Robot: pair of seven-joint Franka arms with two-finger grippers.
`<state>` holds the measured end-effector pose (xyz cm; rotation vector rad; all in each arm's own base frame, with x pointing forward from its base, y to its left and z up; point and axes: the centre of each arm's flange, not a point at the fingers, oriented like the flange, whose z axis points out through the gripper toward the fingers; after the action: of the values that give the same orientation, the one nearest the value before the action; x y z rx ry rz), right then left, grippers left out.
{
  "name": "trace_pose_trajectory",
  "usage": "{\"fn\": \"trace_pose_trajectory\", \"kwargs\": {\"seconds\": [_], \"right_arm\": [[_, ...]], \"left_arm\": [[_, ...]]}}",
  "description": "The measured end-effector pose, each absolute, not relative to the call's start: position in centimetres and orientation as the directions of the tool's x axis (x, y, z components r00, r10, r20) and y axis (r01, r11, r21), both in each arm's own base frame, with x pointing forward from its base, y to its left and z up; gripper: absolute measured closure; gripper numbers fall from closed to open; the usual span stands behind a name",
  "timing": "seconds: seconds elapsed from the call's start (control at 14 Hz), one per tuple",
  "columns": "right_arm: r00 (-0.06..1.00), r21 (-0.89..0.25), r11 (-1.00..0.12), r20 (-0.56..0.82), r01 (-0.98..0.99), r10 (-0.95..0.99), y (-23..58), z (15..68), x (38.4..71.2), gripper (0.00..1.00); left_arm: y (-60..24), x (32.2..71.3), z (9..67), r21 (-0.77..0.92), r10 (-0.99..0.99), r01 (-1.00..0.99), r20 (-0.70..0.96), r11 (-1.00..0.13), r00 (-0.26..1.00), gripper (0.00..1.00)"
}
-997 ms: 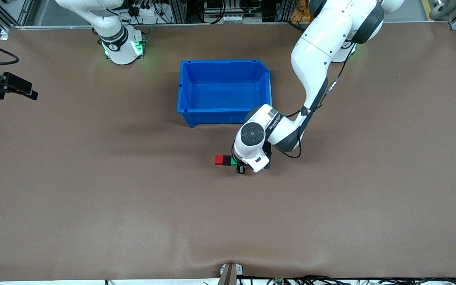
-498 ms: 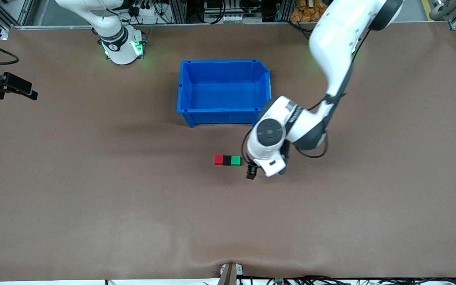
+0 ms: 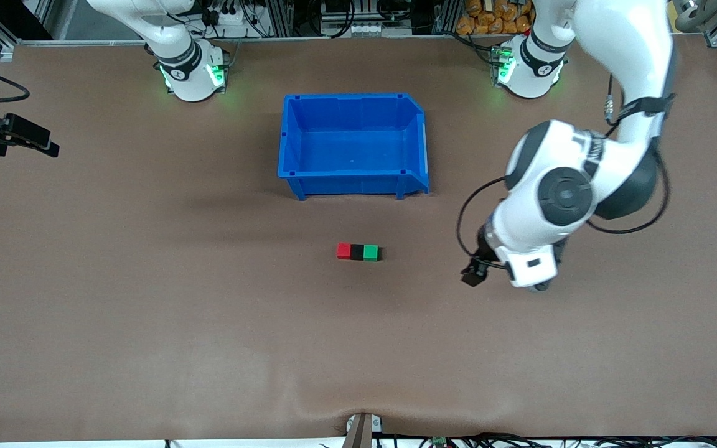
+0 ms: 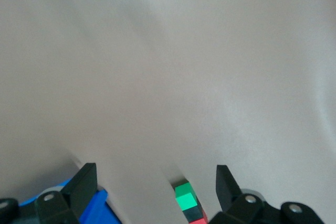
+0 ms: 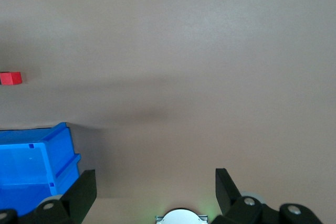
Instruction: Attach green and red cubes to black cube
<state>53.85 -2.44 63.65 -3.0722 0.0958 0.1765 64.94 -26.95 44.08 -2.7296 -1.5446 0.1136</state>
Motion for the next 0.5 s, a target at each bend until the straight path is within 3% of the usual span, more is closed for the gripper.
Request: {"fn": "trace_pose_trajectory", "kwargs": {"seconds": [0.5], "right_arm": [[0.991,-0.059,-0.996,-0.122,-0.064,-0.056,-2.3,63.3,54.0,0.0]], "left_arm": [[-14.0,65.1,51.2,-0.042,0.6,0.599,-0.094,-0.799,0.794,0.0]]}}
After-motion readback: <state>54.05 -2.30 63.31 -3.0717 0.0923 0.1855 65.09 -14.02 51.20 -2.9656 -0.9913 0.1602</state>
